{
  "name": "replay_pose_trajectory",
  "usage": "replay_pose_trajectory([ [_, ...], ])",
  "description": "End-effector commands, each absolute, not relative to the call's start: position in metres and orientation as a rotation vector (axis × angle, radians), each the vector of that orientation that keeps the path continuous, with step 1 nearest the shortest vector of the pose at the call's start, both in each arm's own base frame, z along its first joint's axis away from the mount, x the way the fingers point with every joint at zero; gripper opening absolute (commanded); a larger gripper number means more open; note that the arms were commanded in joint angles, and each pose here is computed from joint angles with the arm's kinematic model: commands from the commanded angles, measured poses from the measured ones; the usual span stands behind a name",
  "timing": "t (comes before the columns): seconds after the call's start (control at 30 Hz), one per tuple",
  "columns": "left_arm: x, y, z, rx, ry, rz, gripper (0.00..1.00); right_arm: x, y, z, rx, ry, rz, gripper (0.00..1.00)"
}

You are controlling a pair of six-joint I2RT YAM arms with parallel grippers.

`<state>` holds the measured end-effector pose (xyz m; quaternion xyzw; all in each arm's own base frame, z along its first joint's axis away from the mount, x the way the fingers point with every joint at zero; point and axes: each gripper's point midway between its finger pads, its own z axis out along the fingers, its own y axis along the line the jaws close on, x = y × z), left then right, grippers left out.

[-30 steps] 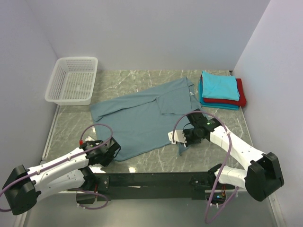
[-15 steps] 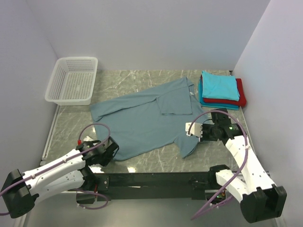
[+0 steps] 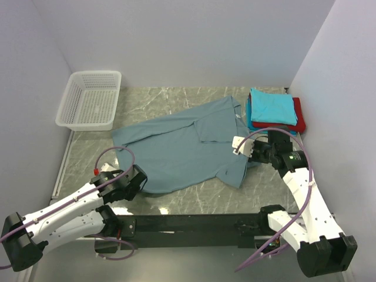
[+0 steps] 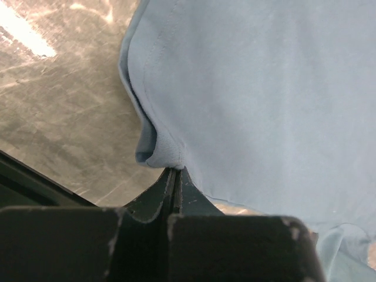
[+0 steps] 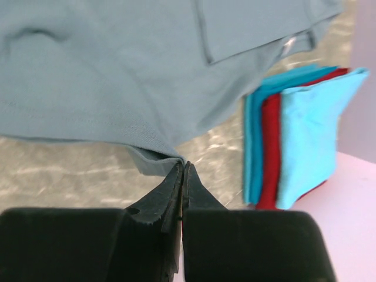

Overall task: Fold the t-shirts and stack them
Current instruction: Fold the tshirt

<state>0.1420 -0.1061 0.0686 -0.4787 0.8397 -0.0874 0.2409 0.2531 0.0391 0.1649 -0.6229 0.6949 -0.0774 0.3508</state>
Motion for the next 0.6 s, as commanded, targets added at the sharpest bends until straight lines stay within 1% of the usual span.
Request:
replay_pose_trajectory([
  [0.0,0.153,-0.102,0.087,-1.334,2.213,-0.258,0.0,0.274,0.05,0.203,-1.506,1.707,-0.211,0.0],
  [0.37,0.167,-0.097,0.108,-1.354,2.119,-0.252,0.0,0.311,0.053,0.245,-1.363,1.669,-0.25,0.0],
  [0.57,0.182,-0.085,0.12,-1.377,2.039,-0.25,0.0,0.338,0.054,0.254,-1.32,1.692,-0.249,0.0],
])
